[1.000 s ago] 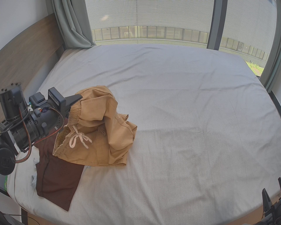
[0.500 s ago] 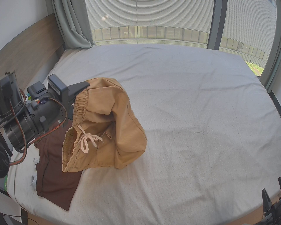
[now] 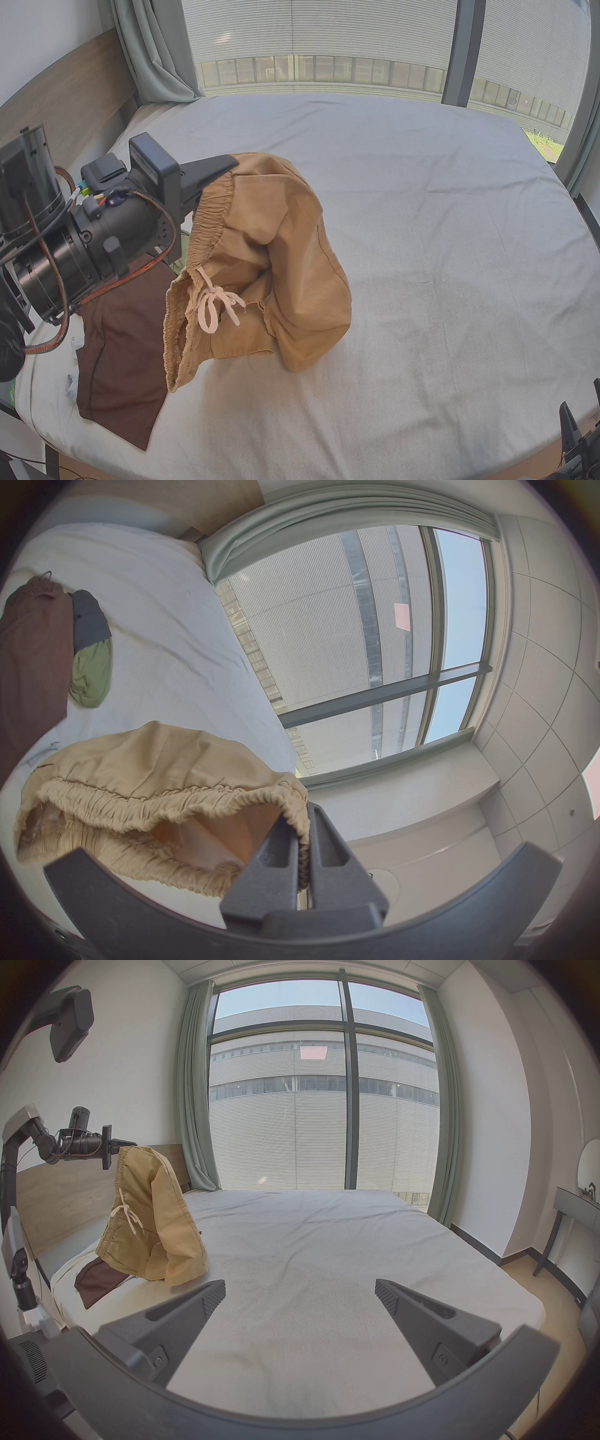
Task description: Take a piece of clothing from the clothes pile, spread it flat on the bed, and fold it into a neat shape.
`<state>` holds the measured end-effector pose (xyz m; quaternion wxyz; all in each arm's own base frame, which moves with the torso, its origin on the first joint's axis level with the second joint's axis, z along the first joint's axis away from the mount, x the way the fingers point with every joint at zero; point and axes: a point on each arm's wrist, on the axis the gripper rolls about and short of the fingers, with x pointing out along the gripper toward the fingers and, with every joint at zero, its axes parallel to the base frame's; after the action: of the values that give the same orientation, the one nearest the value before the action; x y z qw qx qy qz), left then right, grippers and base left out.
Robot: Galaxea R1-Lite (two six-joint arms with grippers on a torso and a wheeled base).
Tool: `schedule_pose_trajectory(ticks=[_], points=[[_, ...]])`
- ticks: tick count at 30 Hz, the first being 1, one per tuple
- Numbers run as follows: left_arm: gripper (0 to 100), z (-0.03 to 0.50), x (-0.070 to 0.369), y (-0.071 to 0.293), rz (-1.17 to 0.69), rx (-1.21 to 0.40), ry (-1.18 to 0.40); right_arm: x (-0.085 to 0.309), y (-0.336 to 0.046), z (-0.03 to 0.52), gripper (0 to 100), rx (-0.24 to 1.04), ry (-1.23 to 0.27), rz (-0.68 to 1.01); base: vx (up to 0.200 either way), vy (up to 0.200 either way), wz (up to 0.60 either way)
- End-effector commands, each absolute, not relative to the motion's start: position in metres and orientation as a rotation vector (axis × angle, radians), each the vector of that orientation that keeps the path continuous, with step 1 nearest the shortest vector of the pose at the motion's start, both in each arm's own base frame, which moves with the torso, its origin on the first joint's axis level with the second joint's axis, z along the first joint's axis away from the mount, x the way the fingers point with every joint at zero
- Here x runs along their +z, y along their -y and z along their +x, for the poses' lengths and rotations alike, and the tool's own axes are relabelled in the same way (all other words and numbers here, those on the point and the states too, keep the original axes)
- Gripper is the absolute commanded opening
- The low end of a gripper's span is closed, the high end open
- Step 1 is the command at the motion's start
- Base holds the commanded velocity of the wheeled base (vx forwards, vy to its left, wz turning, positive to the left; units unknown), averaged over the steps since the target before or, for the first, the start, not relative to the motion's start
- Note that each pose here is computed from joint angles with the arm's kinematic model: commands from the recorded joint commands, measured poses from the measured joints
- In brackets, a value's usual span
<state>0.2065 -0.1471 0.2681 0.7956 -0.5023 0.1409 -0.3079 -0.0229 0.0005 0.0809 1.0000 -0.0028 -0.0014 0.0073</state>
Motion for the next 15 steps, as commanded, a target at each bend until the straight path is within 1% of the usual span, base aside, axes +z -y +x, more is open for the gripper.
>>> schedule_pose_trajectory(ticks=[1,15], points=[[0,0.211,0.266,0.16,-1.075,-0.682,-0.331,0.076,-0.001,-0.023,100,0.015,0.0,-0.006,0.0,0.0,0.0],[0,0.222,0.252,0.192,-1.07,-0.721,-0.42,0.076,-0.001,-0.023,100,0.015,0.0,-0.006,0.0,0.0,0.0]])
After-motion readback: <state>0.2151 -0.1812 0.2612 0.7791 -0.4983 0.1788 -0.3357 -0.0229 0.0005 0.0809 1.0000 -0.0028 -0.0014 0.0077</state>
